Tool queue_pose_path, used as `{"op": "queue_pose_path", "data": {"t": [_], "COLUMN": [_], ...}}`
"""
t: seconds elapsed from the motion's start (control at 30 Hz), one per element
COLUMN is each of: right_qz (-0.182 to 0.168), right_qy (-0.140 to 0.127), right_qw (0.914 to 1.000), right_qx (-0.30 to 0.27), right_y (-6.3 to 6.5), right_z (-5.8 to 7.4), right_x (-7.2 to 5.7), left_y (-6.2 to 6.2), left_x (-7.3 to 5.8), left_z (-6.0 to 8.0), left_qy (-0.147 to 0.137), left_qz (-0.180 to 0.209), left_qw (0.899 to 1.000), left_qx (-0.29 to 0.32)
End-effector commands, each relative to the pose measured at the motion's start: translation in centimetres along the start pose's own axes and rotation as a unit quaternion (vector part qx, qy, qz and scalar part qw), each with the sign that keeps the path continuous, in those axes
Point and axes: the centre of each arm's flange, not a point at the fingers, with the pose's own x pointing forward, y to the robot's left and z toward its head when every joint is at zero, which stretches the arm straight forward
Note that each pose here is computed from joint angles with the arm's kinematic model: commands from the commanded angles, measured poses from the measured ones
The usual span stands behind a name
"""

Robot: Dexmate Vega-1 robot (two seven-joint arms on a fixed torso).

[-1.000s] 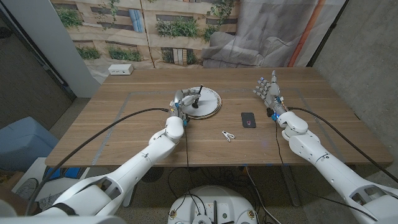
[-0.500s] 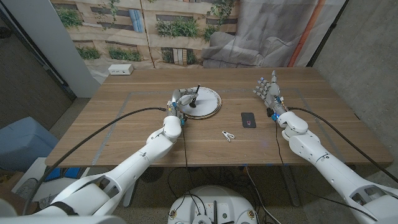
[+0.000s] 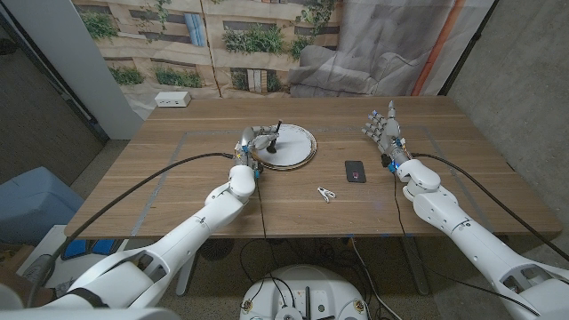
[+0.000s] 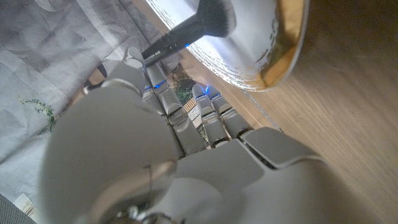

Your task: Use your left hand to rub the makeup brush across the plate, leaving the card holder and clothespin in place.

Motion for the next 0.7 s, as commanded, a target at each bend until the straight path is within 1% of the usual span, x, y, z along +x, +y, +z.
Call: {"op": "queue_pose_path", "data": {"t": [0.03,0.23,0.7], "right_qz": [0.000,0.000,0.000], "right_qy": [0.000,0.000,0.000], "right_qw": [1.0000,1.0000,1.0000], "right_qx": [0.000,0.000,0.000], "right_y": [0.0,0.0,0.0], "right_z": [0.0,0.0,0.0], "right_x": [0.0,0.0,0.0], "left_y": [1.0,1.0,1.6], "left_x": [0.4,0.4,0.2], "left_z": [-0.1,0.7,2.0], "left_qy": [-0.002,-0.017,-0.035], "left_qz": [0.009,0.006,0.007], "left_qw": [1.000,1.000,0.999], "left_qx": [0.003,0.002,0.002]}}
